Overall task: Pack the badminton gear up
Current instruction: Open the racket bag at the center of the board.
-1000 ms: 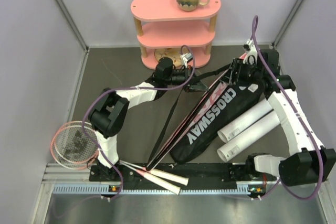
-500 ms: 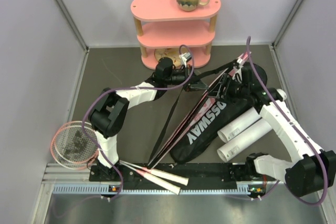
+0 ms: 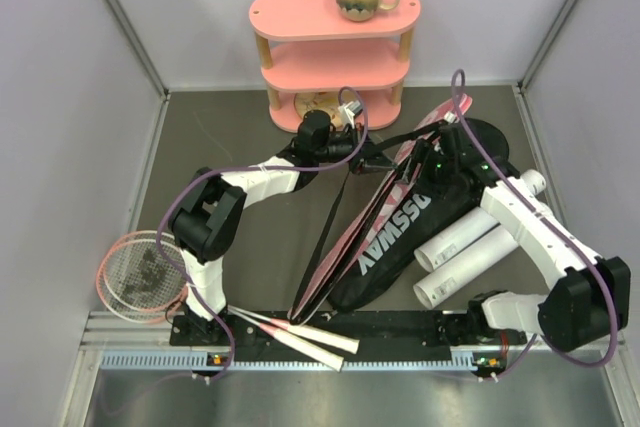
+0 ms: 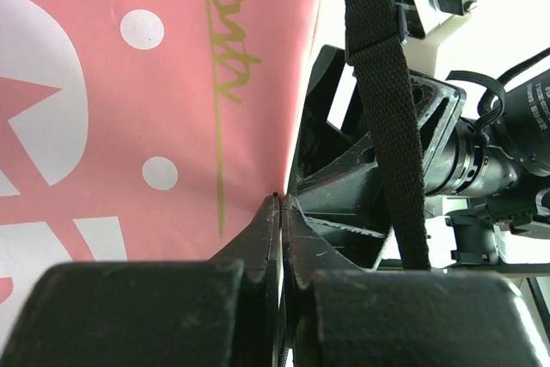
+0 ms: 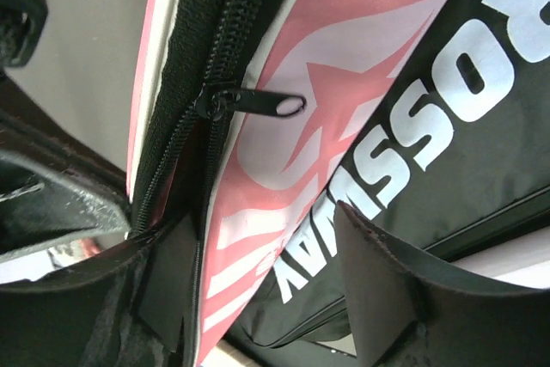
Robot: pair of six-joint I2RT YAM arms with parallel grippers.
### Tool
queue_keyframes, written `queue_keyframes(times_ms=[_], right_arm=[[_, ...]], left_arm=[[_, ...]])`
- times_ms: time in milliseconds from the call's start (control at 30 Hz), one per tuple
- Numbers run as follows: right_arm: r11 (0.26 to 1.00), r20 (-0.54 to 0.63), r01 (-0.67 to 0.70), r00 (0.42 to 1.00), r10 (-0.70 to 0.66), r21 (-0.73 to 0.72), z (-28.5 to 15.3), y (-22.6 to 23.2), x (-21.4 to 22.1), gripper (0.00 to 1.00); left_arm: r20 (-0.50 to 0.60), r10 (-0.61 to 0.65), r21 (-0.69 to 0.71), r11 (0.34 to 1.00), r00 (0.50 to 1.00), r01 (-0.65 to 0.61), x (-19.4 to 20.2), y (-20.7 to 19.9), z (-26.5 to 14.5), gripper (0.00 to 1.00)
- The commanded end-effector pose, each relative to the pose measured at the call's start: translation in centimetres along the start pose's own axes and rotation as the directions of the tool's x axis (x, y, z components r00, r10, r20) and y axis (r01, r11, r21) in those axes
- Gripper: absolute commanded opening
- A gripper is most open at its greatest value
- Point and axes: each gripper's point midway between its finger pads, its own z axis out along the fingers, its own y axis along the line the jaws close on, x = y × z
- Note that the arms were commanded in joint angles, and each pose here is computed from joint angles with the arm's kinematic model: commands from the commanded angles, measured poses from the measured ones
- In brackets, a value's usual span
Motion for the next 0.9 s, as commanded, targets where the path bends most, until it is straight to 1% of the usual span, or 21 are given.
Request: queue_keyframes(times_ms=[0,67,133,200,267,333,367,400,467,600,733,767,867], right_arm=[[0.996,0.096,0.038,0.994,-0.046,0.081,0.2,0.5,-2.5,0.65],[0.994,0.102,0.044,0.993,-0.054,0.104,0.3,0.2,-2.6,0.65],[0.985,0.128,0.054,0.989,-0.075,0.165,0.2,-1.0,-3.2,0.63],[0.988,0.116,0.07,0.989,-0.087,0.14,0.2,-0.5,-3.0,0.63],[0.992,0.108,0.062,0.991,-0.073,0.11,0.2,0.2,-2.9,0.75],[0.999,0.116,0.052,0.992,-0.052,0.006,-0.3,2.0,-2.7,0.83],[0.997,0.104,0.043,0.994,-0.036,-0.059,-0.1,2.7,-2.0,0.83],[0.996,0.111,0.012,0.994,-0.001,-0.093,-0.3,3.1,-1.9,0.83],[0.989,0.134,-0.01,0.991,0.03,-0.151,-1.1,3.6,-1.5,0.83],[0.974,0.109,-0.039,0.992,0.065,-0.224,-1.9,4.5,-0.2,0.83],[0.98,0.086,-0.041,0.995,0.058,-0.195,-0.8,3.9,1.4,0.83],[0.984,0.087,-0.058,0.994,0.073,-0.166,-0.2,3.3,1.4,0.83],[0.99,0.108,-0.047,0.992,0.062,-0.135,0.0,3.2,0.9,0.82]], left_arm=[[0.015,0.103,0.101,0.989,0.995,-0.104,-0.3,-5.2,-0.7,0.0],[0.014,0.099,0.099,0.99,0.995,-0.1,-0.3,-5.1,-0.6,0.0],[0.012,0.102,0.105,0.989,0.995,-0.103,-0.3,-5.2,-0.7,0.0],[0.011,0.107,0.111,0.988,0.994,-0.107,-0.2,-5.4,-0.7,0.0],[0.008,0.102,0.114,0.988,0.995,-0.102,-0.2,-5.4,-0.7,0.0],[0.01,0.101,0.124,0.987,0.995,-0.101,-0.2,-5.6,-0.7,0.0],[0.007,0.099,0.126,0.987,0.995,-0.099,-0.2,-5.6,-0.7,0.0],[0.008,0.096,0.126,0.987,0.995,-0.096,-0.3,-5.5,-0.7,0.0],[0.005,0.09,0.128,0.988,0.996,-0.09,-0.3,-5.4,-0.6,0.0],[0.007,0.079,0.128,0.989,0.997,-0.079,-0.4,-5.0,-0.5,0.0],[0.002,0.056,0.145,0.988,0.998,-0.056,-0.4,-5.0,-0.2,0.0],[0.005,0.057,0.15,0.987,0.998,-0.057,-0.4,-5.1,-0.3,0.0],[0.005,0.056,0.144,0.988,0.998,-0.056,-0.3,-5.1,-0.4,0.0]])
